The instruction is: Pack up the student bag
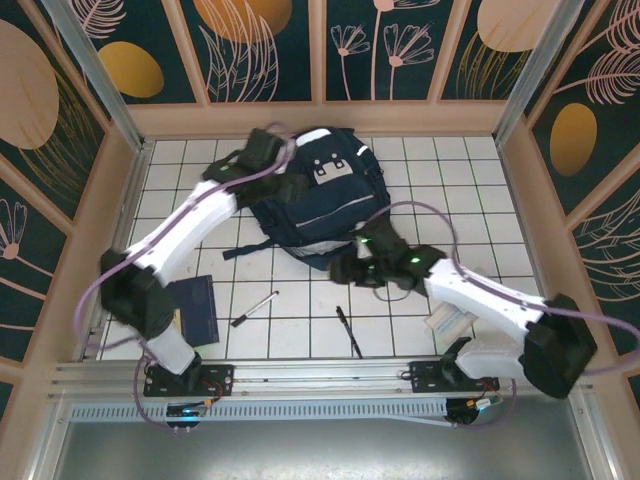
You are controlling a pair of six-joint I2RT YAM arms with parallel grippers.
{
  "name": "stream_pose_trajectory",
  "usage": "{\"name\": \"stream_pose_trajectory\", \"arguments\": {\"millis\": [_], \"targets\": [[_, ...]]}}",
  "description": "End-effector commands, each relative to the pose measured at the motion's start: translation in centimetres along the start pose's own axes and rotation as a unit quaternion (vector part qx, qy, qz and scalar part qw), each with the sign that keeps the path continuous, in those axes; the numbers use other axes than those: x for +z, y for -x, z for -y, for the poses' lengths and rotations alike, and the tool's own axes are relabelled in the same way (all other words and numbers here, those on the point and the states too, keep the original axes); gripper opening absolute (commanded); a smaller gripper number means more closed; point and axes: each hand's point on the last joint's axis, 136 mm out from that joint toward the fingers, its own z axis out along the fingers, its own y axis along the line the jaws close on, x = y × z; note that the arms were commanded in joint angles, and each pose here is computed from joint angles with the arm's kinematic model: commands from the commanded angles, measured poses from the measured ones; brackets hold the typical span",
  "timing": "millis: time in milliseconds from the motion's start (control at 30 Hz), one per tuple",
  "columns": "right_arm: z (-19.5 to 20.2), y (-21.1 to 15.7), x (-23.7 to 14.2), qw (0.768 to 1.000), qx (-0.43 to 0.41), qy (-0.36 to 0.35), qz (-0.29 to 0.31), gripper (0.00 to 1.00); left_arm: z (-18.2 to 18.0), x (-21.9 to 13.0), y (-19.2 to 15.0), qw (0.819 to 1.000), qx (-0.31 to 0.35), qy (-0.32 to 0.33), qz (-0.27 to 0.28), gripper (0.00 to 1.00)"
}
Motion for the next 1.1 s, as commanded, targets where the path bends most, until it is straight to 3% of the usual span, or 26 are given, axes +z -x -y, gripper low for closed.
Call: {"name": "stream_pose_trajectory", "arguments": {"millis": [0, 100, 233, 367, 467, 567, 833, 1067], "targets": [[-8.7, 0.6, 3.2, 0.988, -0.043, 0.145, -0.025, 0.58, -8.9, -2.1, -7.2, 0.968, -0.234, 0.081, -0.049, 0.75], [-12.4, 0.8, 7.6, 0.98, -0.067, 0.177, -0.057, 0.56, -14.6, -3.8, -13.1, 0.928, -0.35, 0.119, -0.057, 0.72], [-13.9, 1.9, 13.5, 0.979, -0.05, 0.177, -0.087, 0.53, -19.5, -4.3, -18.9, 0.864, -0.469, 0.167, -0.073, 0.59], [-15.6, 1.3, 18.0, 0.974, -0.033, 0.186, -0.123, 0.51, -21.5, -3.2, -21.9, 0.814, -0.543, 0.194, -0.073, 0.43], [-17.0, 0.3, 20.6, 0.973, -0.026, 0.177, -0.143, 0.51, -22.8, -2.6, -24.6, 0.775, -0.591, 0.212, -0.073, 0.39], [-16.9, -0.4, 22.9, 0.972, 0.005, 0.172, -0.161, 0.48, -23.8, -1.9, -27.5, 0.75, -0.608, 0.244, -0.086, 0.32], [-16.2, -0.9, 24.9, 0.966, 0.039, 0.178, -0.186, 0.48, -19.8, 2.2, -31.6, 0.733, -0.655, 0.141, -0.114, 0.2], [-14.9, -0.9, 25.6, 0.961, 0.076, 0.181, -0.197, 0.48, -17.5, 2.6, -30.2, 0.721, -0.682, 0.065, -0.106, 0.18]]}}
